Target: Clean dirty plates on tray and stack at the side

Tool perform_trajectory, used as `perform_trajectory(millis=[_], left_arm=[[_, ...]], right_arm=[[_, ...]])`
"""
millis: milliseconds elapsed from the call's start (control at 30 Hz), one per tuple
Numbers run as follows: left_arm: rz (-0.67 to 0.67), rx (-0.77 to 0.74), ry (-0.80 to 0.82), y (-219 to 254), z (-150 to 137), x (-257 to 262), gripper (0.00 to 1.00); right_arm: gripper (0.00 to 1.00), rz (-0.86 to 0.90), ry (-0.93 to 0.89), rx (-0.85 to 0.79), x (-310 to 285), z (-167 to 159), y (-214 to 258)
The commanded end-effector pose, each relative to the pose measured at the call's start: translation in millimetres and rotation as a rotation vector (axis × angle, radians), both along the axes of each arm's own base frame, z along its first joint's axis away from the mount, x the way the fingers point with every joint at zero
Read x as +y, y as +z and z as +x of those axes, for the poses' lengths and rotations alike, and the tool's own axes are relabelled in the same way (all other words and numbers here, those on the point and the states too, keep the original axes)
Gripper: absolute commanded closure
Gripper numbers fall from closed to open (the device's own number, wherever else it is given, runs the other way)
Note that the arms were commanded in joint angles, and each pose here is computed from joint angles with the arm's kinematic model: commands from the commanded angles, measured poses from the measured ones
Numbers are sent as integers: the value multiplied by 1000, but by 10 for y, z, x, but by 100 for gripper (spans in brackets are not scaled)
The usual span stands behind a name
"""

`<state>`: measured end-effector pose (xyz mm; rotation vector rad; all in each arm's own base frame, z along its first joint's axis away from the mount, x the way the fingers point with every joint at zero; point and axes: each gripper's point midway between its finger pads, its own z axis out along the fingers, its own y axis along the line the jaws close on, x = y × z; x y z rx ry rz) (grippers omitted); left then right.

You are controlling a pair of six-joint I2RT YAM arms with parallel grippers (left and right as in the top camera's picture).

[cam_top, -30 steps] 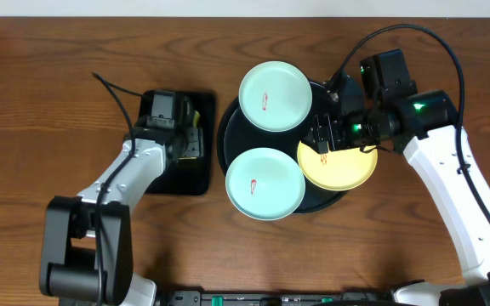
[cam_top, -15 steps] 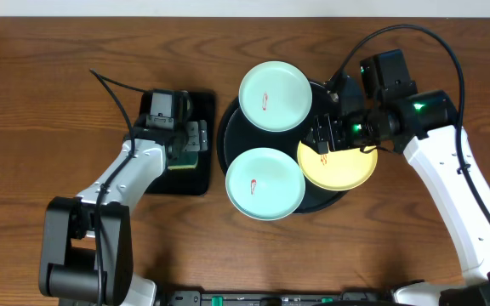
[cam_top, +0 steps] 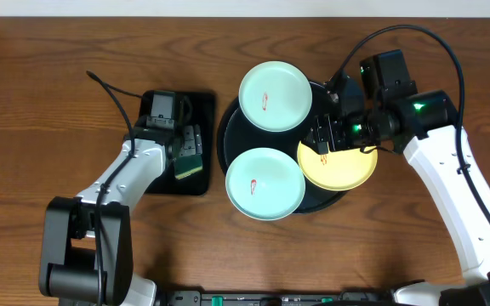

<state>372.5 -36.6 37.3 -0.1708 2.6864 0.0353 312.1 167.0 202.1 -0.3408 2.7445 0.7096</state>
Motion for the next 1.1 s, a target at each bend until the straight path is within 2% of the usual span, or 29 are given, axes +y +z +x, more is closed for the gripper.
perform_trajectory(millis=[0, 100, 367, 500, 633, 767, 1067], left_arm=[[11, -19, 58, 75, 37, 63, 17], [-8, 6, 110, 45, -28, 77, 17], [-105, 92, 401, -55, -288, 112, 17], [-166, 101, 478, -66, -305, 61, 18], [-174, 98, 488, -67, -297, 56, 21], [-140, 98, 439, -65, -297, 78, 29], [-116, 154, 404, -234, -377, 74, 28]], right_arm=[[25, 23, 10, -21, 55, -29, 115], [25, 23, 10, -21, 55, -29, 113], [25, 23, 10, -21, 55, -30, 113], [25, 23, 10, -21, 55, -30, 113], [25, 22, 10, -18, 53, -35, 111], [26, 22, 10, -17, 53, -36, 111], [26, 22, 10, -17, 53, -38, 110]])
